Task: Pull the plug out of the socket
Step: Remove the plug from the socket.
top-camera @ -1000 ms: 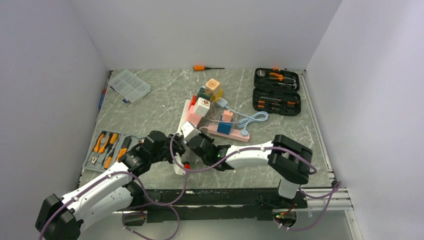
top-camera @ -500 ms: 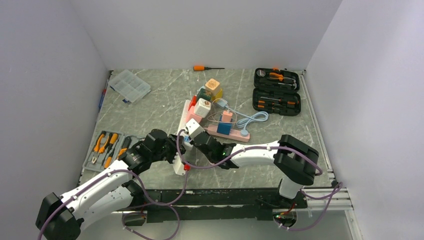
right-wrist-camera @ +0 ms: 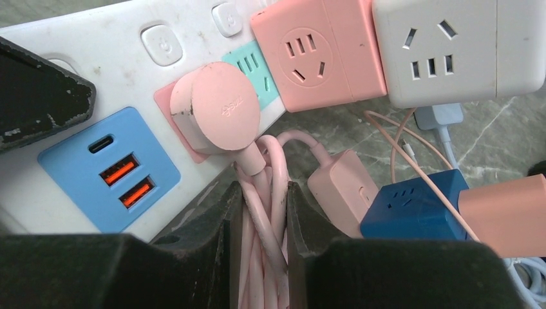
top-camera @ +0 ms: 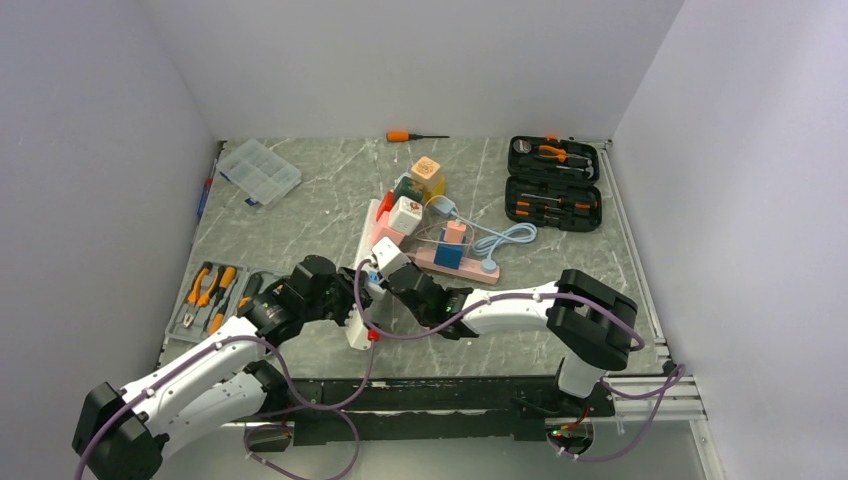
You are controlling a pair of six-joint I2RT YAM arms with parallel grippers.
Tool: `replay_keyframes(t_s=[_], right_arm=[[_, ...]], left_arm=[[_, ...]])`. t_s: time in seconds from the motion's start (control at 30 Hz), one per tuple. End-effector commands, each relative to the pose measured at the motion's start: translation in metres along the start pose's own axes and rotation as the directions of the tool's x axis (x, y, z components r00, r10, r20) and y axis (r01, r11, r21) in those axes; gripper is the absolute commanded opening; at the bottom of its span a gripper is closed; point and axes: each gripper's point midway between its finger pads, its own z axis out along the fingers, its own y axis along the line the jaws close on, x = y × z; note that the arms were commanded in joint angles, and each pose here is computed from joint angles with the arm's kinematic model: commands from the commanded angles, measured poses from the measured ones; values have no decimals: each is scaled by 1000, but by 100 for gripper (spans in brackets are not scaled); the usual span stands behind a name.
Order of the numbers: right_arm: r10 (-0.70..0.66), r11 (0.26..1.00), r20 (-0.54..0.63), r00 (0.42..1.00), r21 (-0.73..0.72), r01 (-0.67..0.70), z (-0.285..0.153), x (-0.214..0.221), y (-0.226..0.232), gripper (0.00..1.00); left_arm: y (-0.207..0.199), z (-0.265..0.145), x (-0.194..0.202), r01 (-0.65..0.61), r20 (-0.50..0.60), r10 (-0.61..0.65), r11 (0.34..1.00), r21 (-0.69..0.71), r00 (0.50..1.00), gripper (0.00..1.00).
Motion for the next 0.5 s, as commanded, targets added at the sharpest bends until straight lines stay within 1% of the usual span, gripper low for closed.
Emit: replay_keyframes(t_s=[0.0,0.13,0.2,0.27,0.47], right_arm=[[162,940,196,967,268,-211,-9,-56,-80,0],[179,936,184,967,271,-225,-11,-49,-82,0],[186,933,183,965,274,-232,-12,-46,-83,0],[190,928,184,964,287,-237,-14,-44,-87,0],[241,901,192,951,319,-293,-15,-39,-105,0]], left_arm=[[-52,-4,-5,54,10,-57,979,195,998,0],[-61,-1,0,87,-24,-84,975,203,996,0],[-74,-2,2,108,-43,-100,963,247,994,0],[-82,-1,4,110,-58,-99,960,257,993,0],[-94,-1,2,109,-53,-98,958,264,994,0]])
